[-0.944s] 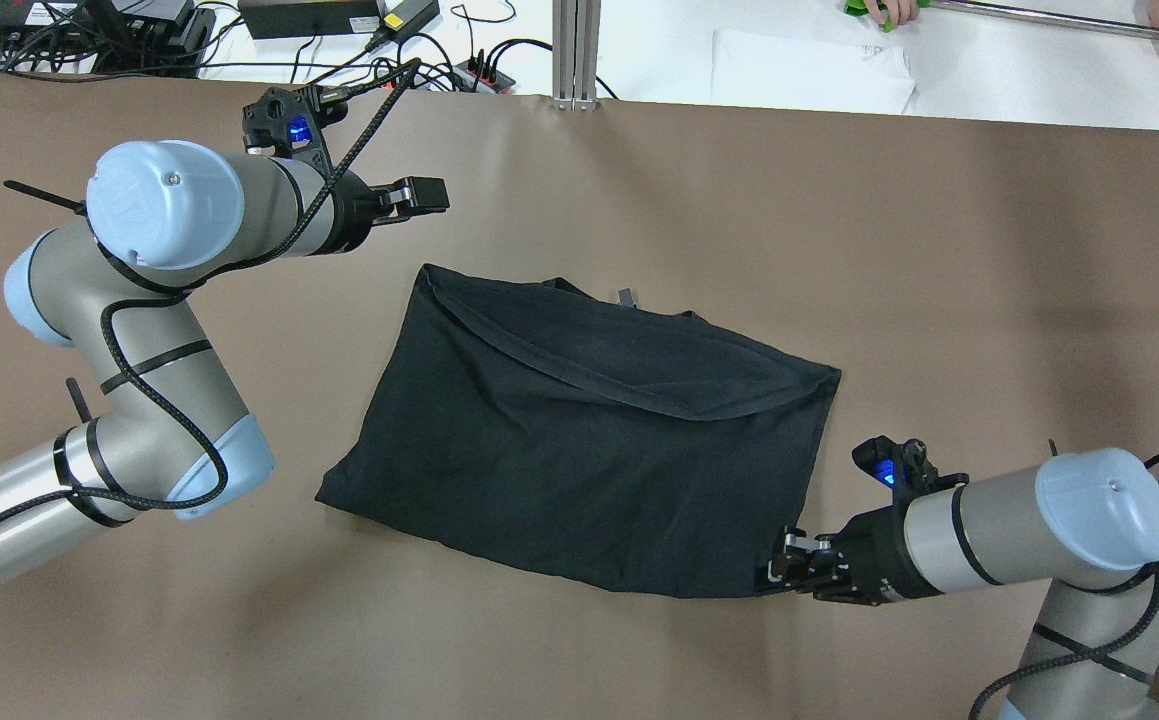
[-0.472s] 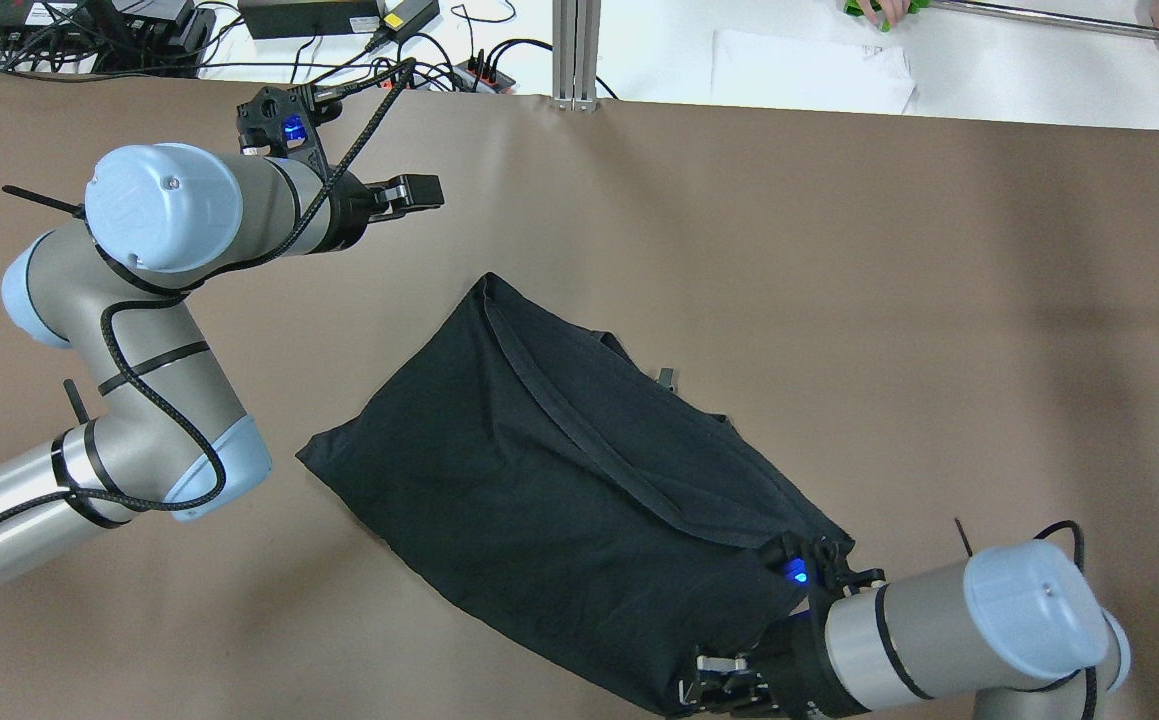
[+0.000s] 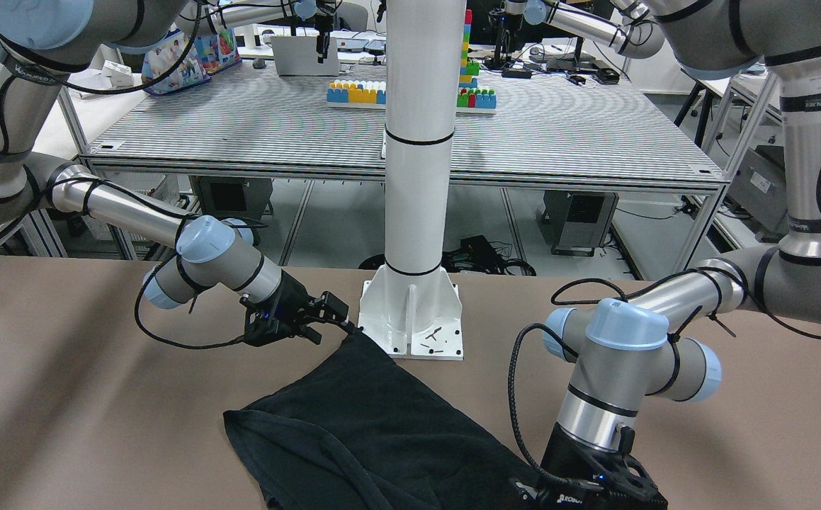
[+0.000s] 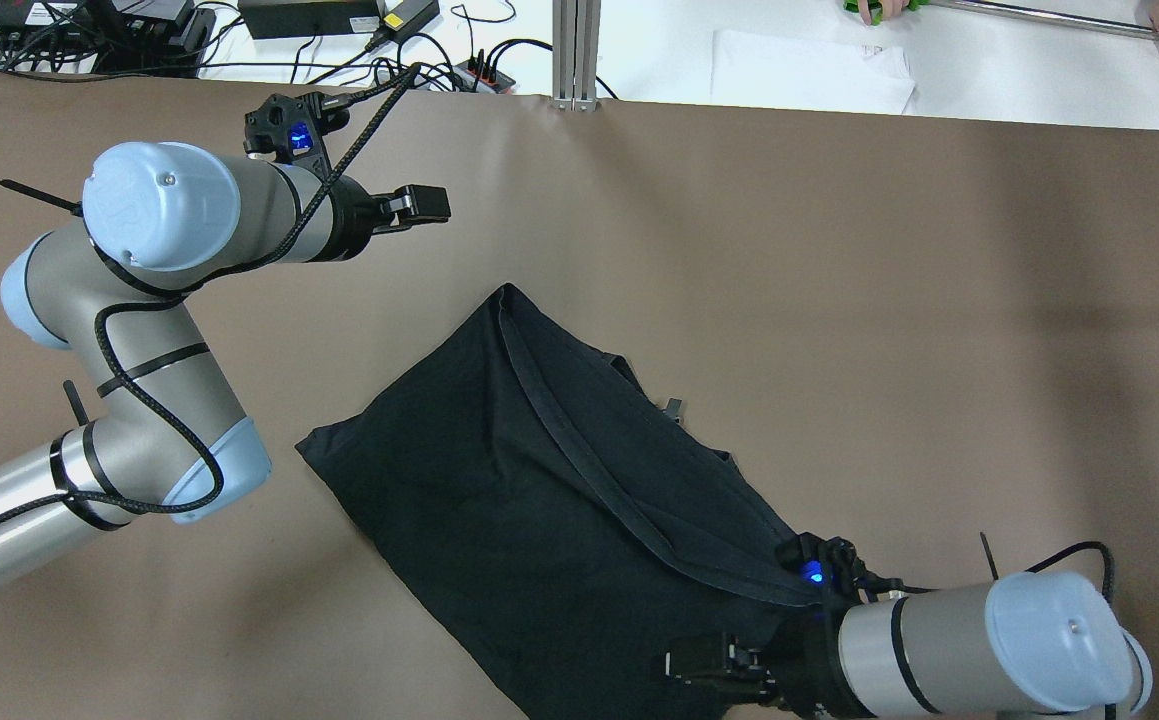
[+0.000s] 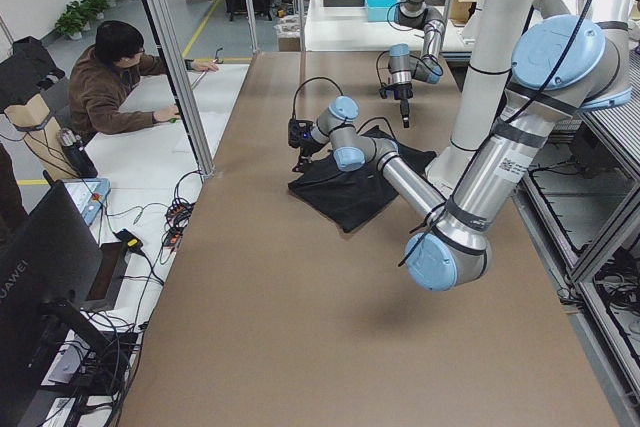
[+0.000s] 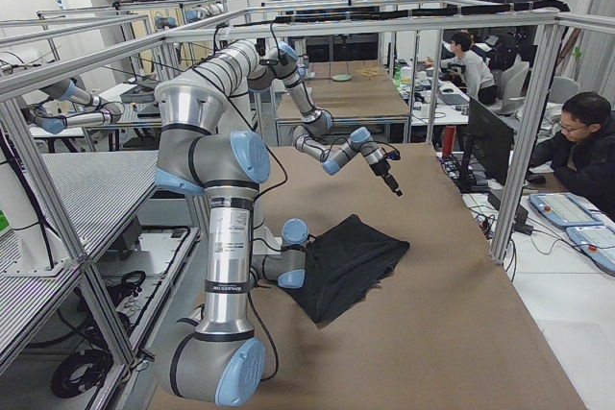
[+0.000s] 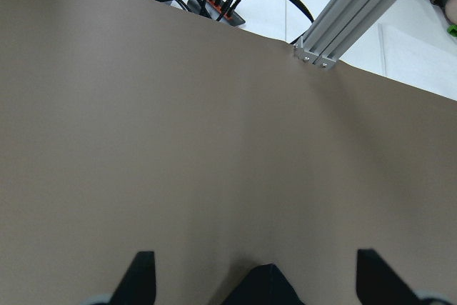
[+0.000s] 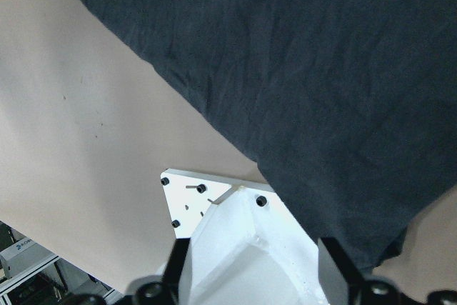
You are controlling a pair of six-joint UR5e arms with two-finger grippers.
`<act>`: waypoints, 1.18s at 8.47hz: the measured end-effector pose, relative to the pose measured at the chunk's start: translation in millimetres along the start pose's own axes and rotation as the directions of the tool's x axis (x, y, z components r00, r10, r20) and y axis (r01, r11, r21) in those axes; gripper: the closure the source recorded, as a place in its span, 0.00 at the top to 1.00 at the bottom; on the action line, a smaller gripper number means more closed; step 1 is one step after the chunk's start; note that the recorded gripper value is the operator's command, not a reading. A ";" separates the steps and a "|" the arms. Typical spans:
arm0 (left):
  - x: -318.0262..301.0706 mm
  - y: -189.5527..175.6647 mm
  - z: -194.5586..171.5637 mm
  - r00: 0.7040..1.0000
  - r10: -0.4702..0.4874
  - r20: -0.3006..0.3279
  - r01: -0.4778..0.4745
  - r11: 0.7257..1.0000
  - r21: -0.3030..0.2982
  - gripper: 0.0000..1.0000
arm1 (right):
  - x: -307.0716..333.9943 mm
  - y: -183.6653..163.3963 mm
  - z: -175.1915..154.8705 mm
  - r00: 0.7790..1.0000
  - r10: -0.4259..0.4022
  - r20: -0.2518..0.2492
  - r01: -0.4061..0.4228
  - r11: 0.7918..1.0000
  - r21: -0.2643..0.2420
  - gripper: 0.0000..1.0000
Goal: Fold clothes
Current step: 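Grasp the corner with the right gripper and drag it, turning the shirt, then lower the left gripper to the shirt's opposite edge and grasp it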
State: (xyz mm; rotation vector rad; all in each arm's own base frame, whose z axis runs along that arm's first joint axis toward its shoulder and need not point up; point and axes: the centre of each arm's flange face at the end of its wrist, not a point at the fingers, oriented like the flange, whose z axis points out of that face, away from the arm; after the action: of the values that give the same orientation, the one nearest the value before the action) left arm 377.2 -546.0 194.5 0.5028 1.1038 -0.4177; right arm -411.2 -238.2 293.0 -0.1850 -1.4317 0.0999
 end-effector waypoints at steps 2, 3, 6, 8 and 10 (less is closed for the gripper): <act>-0.7 12.8 -13.8 0.999 -0.026 -0.036 0.023 0.997 -0.073 1.00 | 5.6 -38.6 -16.1 1.000 0.022 -0.009 -0.021 0.996 0.091 0.94; -4.2 27.7 -22.0 0.998 -0.043 -0.048 0.038 0.994 -0.102 1.00 | 6.2 -55.9 -24.3 1.000 0.030 -0.008 -0.029 0.991 0.132 0.94; -67.9 80.5 -34.6 0.995 -0.077 -0.070 0.066 0.986 -0.153 1.00 | 12.8 -97.7 -44.4 0.999 0.050 -0.012 -0.046 0.971 0.234 0.94; -106.2 105.3 -32.5 0.994 -0.071 -0.077 0.057 0.984 -0.170 1.00 | 15.6 -112.5 -51.2 0.999 0.043 -0.014 -0.037 0.958 0.286 0.94; -120.2 126.9 -18.0 0.997 -0.056 -0.052 0.047 0.986 -0.160 1.00 | 17.9 -118.1 -51.7 0.999 0.043 -0.018 -0.035 0.949 0.313 0.94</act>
State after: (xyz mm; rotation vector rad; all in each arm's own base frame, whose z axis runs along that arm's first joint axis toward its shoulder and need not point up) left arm 386.9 -423.8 320.3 0.3482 1.1961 -0.3592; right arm -362.7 -354.3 325.9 0.0466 -1.3685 0.3536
